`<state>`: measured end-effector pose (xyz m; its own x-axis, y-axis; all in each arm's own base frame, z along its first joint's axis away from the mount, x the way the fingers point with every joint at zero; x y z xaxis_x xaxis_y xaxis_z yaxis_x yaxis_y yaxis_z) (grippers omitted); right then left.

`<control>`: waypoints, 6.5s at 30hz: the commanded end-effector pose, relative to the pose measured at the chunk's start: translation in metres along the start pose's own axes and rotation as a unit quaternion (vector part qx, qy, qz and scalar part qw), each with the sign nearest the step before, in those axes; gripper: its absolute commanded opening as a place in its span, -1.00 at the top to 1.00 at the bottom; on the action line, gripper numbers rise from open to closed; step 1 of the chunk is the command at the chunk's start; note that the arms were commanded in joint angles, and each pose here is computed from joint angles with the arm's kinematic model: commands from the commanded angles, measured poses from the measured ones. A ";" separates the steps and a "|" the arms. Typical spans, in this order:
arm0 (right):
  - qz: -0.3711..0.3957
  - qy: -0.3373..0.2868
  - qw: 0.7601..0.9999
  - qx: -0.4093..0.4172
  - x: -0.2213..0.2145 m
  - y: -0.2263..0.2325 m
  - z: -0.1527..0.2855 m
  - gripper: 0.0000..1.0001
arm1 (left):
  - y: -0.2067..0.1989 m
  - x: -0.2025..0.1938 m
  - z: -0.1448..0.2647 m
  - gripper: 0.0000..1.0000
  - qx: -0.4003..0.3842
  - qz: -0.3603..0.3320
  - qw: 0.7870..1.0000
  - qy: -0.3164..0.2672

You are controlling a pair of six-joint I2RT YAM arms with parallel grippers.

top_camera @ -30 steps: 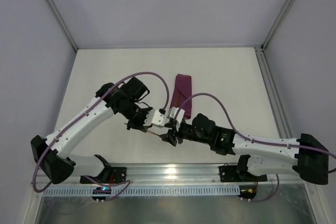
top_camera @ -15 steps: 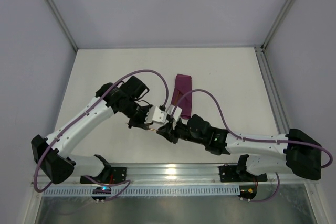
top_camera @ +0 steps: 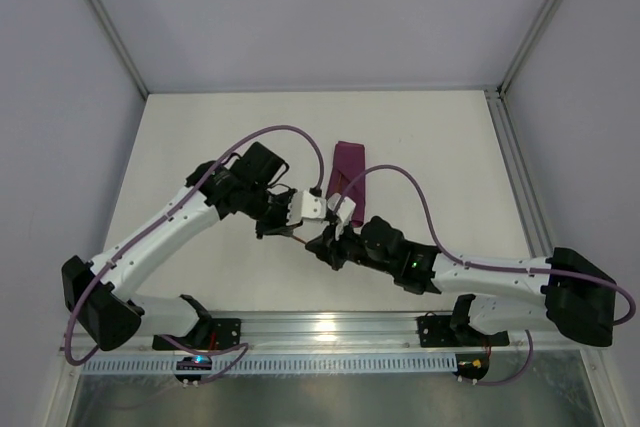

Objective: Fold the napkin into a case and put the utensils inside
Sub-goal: Pass from the left arm to the right, then stuff the fork into the folded napkin, then move the smaller rectangle folded napkin to the corner of the board.

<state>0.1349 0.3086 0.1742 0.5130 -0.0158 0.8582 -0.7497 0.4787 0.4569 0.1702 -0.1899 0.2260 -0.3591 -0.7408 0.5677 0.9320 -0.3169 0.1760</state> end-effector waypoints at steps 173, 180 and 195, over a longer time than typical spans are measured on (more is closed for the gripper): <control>-0.402 -0.043 0.834 -0.376 -0.032 -0.236 0.031 0.94 | 0.097 -0.019 -0.089 0.13 0.123 0.262 0.954 -0.080; -0.389 -0.001 0.837 -0.385 -0.012 -0.268 0.036 0.94 | 0.117 -0.045 -0.034 0.14 0.193 0.308 0.927 -0.093; -0.344 0.162 0.826 -0.416 0.078 -0.377 0.032 0.94 | 0.112 -0.097 0.050 0.14 0.304 0.334 0.889 -0.076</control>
<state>0.4415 0.1029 0.0647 0.8142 -0.4734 0.3362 0.2983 0.8378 0.4572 0.3159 -0.1336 0.2200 0.2718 -0.5346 0.8002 0.8049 0.5821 0.1155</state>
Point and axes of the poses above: each gripper's point midway between its finger pads, its own z axis back along the fingers, its own y axis along the line the jaws close on, x = y × z, the point moved 5 cm from there along z, back along the fingers, and after that the axes turned 15 degrees about -z, right-handed, at the moved point
